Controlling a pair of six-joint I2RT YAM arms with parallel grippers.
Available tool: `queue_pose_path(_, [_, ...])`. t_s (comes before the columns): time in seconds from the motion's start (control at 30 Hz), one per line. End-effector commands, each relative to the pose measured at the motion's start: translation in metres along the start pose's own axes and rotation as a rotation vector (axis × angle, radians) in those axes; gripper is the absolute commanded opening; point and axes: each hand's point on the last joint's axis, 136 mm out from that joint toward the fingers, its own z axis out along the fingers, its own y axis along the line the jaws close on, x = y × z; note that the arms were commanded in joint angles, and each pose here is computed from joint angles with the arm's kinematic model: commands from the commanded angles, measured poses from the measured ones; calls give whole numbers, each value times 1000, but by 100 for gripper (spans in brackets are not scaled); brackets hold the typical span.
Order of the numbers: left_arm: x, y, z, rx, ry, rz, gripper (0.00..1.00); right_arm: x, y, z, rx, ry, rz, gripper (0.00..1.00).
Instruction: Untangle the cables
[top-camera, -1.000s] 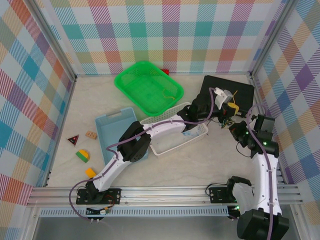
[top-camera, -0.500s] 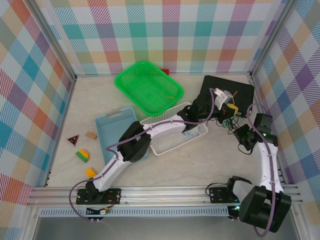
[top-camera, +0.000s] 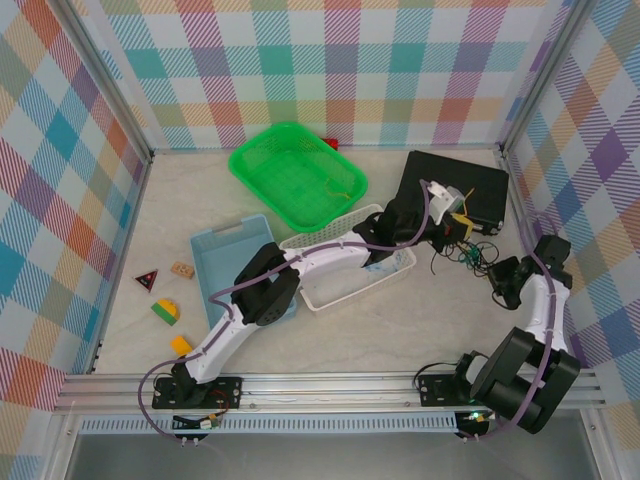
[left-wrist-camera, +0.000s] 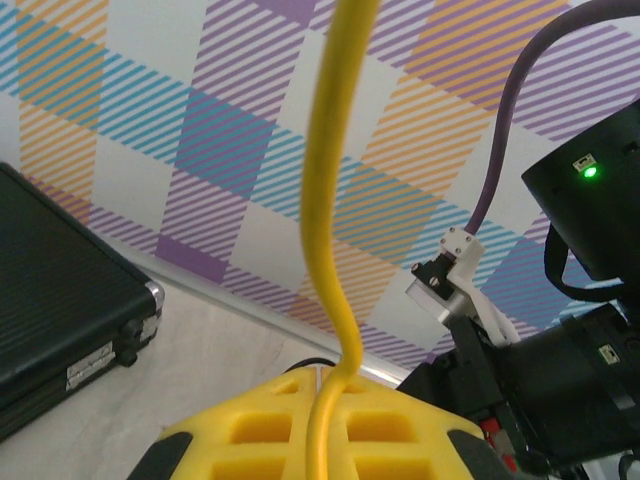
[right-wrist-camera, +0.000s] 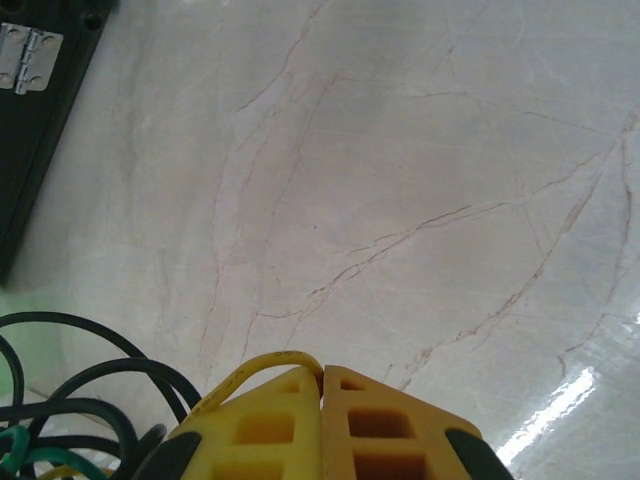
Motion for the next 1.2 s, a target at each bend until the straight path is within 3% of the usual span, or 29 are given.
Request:
queue_pose_path(0.0, [-113, -30, -45, 19, -231, 111, 0, -7, -35, 6, 116, -25, 34, 0])
queue_pose_path(0.27, [-81, -36, -35, 86, -190, 115, 0, 1, 10, 0, -145, 52, -8, 0])
queue_pose_path(0.5, [-51, -44, -8, 98, -135, 134, 0, 13, 12, -14, -173, 44, -29, 3])
queue_pose_path(0.6, [-49, -42, -2, 87, -137, 131, 0, 16, 21, -24, -220, 42, -48, 12])
queue_pose_path(0.7, [-46, -38, 1, 78, -140, 123, 0, 20, 35, -35, -299, 42, -77, 40])
queue_pose_path(0.8, [-43, -39, 1, 87, -142, 113, 0, 27, 48, -49, -371, 57, -84, 51])
queue_pose_path(1.17, [-42, -25, -5, 70, -133, 104, 0, 48, 83, -89, -528, 140, 19, 54])
